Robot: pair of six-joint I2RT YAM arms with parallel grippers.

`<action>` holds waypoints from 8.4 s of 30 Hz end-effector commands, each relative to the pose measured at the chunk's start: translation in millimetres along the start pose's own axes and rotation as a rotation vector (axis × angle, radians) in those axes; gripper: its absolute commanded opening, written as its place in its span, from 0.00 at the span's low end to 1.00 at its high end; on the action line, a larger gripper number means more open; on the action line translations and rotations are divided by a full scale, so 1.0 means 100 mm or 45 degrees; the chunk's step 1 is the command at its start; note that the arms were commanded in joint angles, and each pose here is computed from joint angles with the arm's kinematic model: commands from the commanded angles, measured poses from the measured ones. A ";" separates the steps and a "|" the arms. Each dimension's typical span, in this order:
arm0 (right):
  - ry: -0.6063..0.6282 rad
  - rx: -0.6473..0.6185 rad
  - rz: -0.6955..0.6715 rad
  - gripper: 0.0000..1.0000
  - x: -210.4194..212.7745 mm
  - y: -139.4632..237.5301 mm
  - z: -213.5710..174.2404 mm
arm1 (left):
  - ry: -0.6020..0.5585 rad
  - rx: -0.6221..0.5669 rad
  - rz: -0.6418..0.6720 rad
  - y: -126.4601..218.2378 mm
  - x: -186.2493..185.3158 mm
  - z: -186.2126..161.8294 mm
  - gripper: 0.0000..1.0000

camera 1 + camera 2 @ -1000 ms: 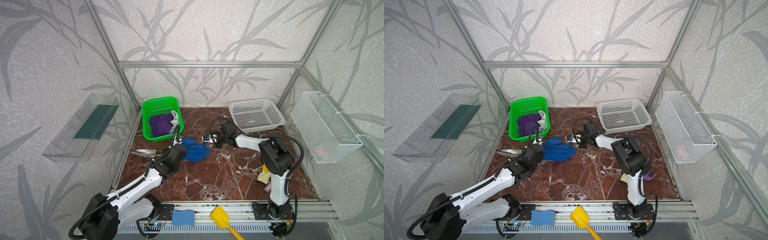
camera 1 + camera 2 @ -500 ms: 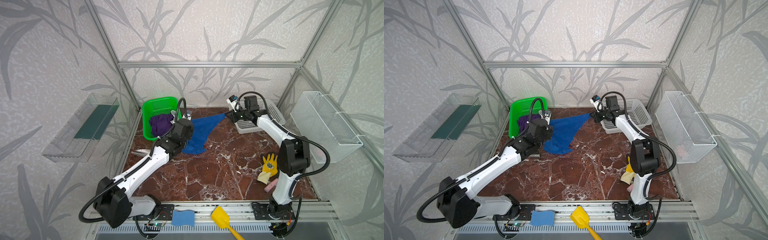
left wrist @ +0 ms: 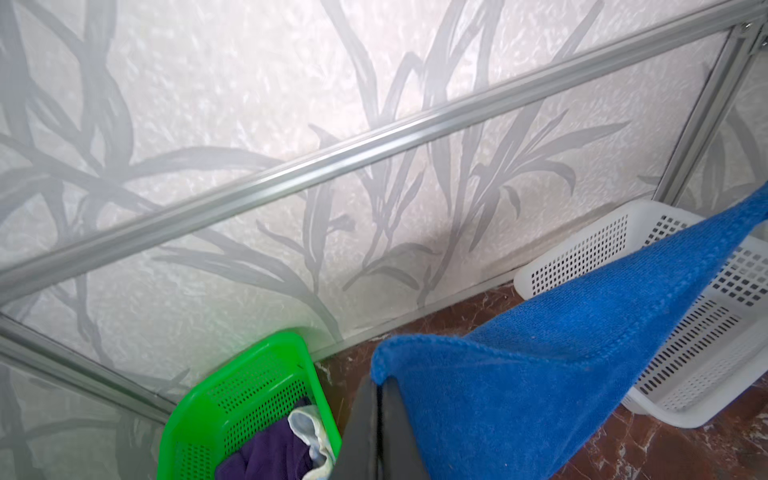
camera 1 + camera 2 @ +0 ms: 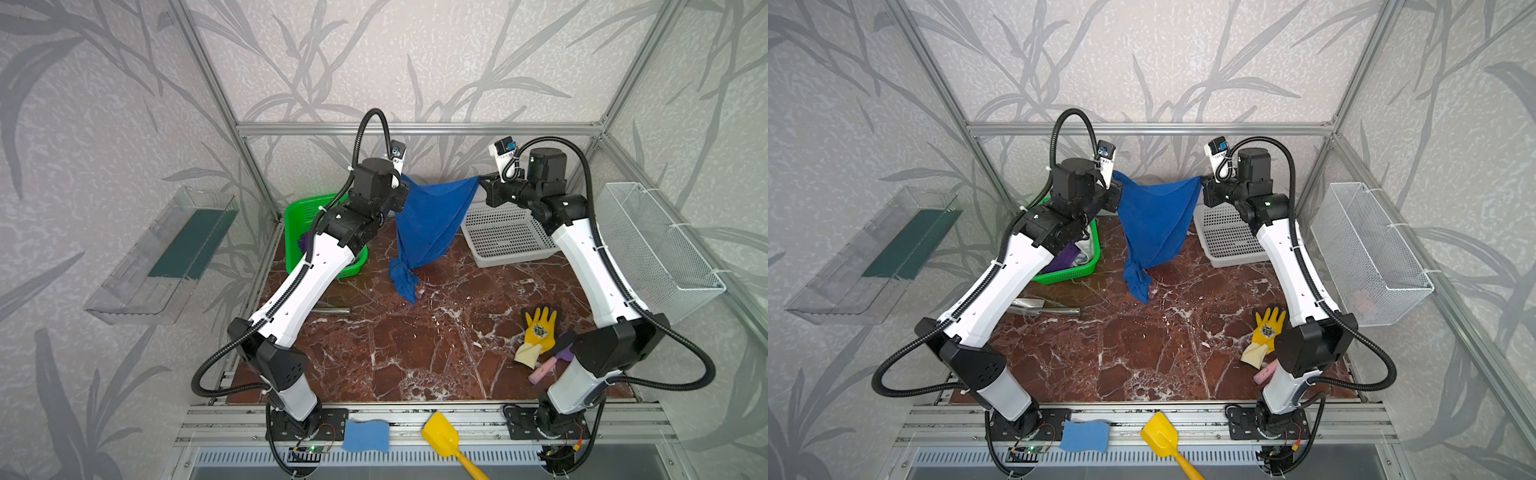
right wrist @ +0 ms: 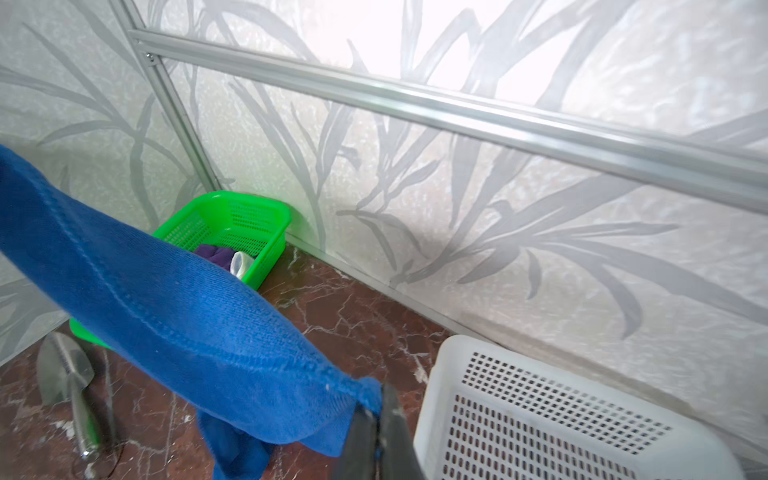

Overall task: Fold and stack the towels
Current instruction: 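Lift the blue towel high with both grippers, stretching it apart between them, then lower the hanging towel onto the table with both grippers, laying it lengthwise, then drag the held far towel edge toward the robot with both grippers, folding it over, then lay the folded edge onto the near edge and open both grippers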

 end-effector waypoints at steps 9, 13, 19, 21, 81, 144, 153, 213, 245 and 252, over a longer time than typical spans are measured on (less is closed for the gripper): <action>0.151 -0.216 -0.124 0.00 0.15 0.78 0.57 | -0.110 -0.075 0.013 0.47 0.27 0.31 0.00; 0.197 -0.280 -0.133 0.00 0.22 1.04 0.66 | -0.074 -0.171 -0.014 0.77 0.37 0.43 0.00; 0.254 -0.408 -0.086 0.00 0.39 1.41 0.79 | -0.018 -0.345 -0.129 1.31 0.47 0.58 0.00; 0.269 -0.463 -0.022 0.00 0.48 1.54 0.82 | -0.013 -0.385 -0.160 1.47 0.49 0.59 0.00; 0.188 -0.108 0.094 0.00 -0.17 -0.56 -0.15 | -0.032 -0.012 0.110 -0.64 0.89 -0.54 0.00; -0.002 0.367 0.255 0.00 -0.16 -0.83 -2.04 | -0.067 0.419 0.064 -0.35 0.17 -2.11 0.00; -0.054 0.613 0.243 0.00 0.05 -0.60 -2.52 | 0.031 0.533 0.046 0.00 -0.15 -2.48 0.00; -0.037 1.063 0.283 0.00 0.84 0.23 -3.40 | 0.388 0.966 -0.144 1.18 -0.79 -3.45 0.00; -0.158 1.361 0.318 0.05 0.95 0.26 -3.69 | 0.450 1.098 -0.327 1.29 -1.08 -3.78 0.00; -0.143 1.437 0.301 0.20 0.99 0.34 -3.71 | 0.459 1.130 -0.358 1.39 -1.08 -3.81 0.15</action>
Point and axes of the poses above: each gripper's point midway between its finger pads, its own y axis back along the fingers, its own x axis along the line the jaws close on, z = x × y, the point moved 7 cm from there along y, back along the fingers, and after that the axes turned 7 degrees about -y, right-handed, at the moved point
